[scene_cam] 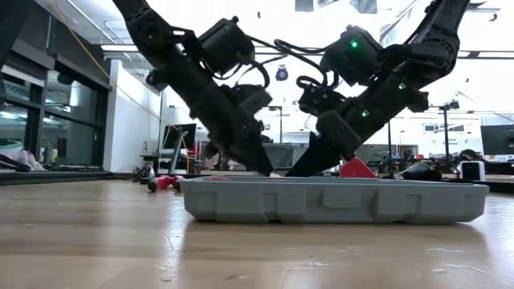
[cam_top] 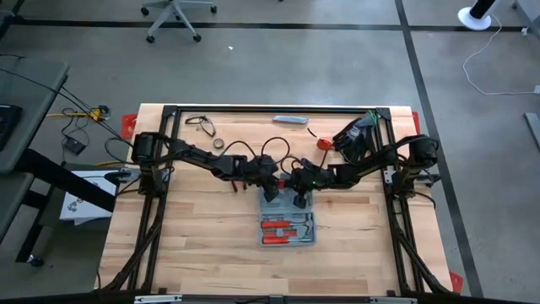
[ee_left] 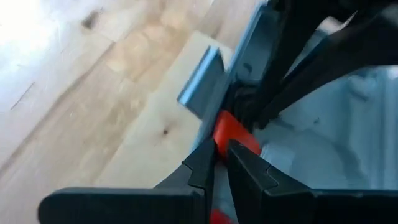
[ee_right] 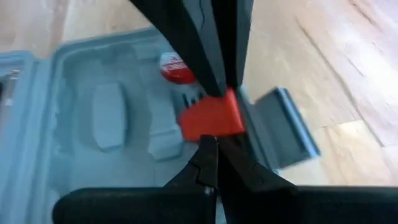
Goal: Prefit tool cases
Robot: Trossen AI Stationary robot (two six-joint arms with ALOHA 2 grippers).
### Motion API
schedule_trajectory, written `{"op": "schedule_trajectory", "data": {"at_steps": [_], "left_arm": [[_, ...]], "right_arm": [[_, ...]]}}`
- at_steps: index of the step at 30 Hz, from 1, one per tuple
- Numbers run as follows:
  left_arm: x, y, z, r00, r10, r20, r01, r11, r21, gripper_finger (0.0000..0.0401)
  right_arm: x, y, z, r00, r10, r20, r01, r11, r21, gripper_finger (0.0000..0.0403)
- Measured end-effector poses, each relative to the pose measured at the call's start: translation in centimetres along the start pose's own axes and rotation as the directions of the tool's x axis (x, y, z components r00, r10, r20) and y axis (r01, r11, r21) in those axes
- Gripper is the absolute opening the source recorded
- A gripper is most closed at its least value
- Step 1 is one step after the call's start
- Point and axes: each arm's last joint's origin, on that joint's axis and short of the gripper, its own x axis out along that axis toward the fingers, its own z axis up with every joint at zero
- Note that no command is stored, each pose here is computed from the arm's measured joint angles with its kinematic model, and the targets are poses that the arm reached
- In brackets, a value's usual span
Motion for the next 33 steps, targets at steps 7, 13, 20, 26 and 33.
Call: {"op": "schedule_trajectory", "data": {"at_steps": [7,13,20,26,33], "left_arm": [[0.2,0.1,-0.3,1.0,-0.009,-0.025,0.009,1.0,0.001,0.0032],[0.5,0.0,-0.5,0.999,-0.014,-0.037,0.014,1.0,0.004,0.0032],[1.9,0.0,-1.2,0.998,-0.059,-0.039,0.058,0.998,-0.018,0.0032],[2.0,-0.1,-1.1,0.998,-0.065,-0.026,0.065,0.998,-0.018,0.0032],[-0.4,-0.7,0.3,0.996,-0.086,0.016,0.085,0.996,0.031,0.0032]], "right_arm": [[-0.2,0.1,0.2,1.0,0.018,0.007,-0.018,1.0,0.0,0.0],[-1.0,-0.1,0.9,0.999,-0.014,0.03,0.014,1.0,-0.005,0.0],[-0.5,-0.2,2.4,0.999,-0.03,-0.029,0.028,0.998,-0.05,0.0],[0.0,-0.9,2.4,0.995,-0.047,-0.084,0.046,0.999,-0.017,0.0],[-0.6,-0.6,2.1,0.997,-0.041,-0.072,0.04,0.999,-0.019,0.0]]}}
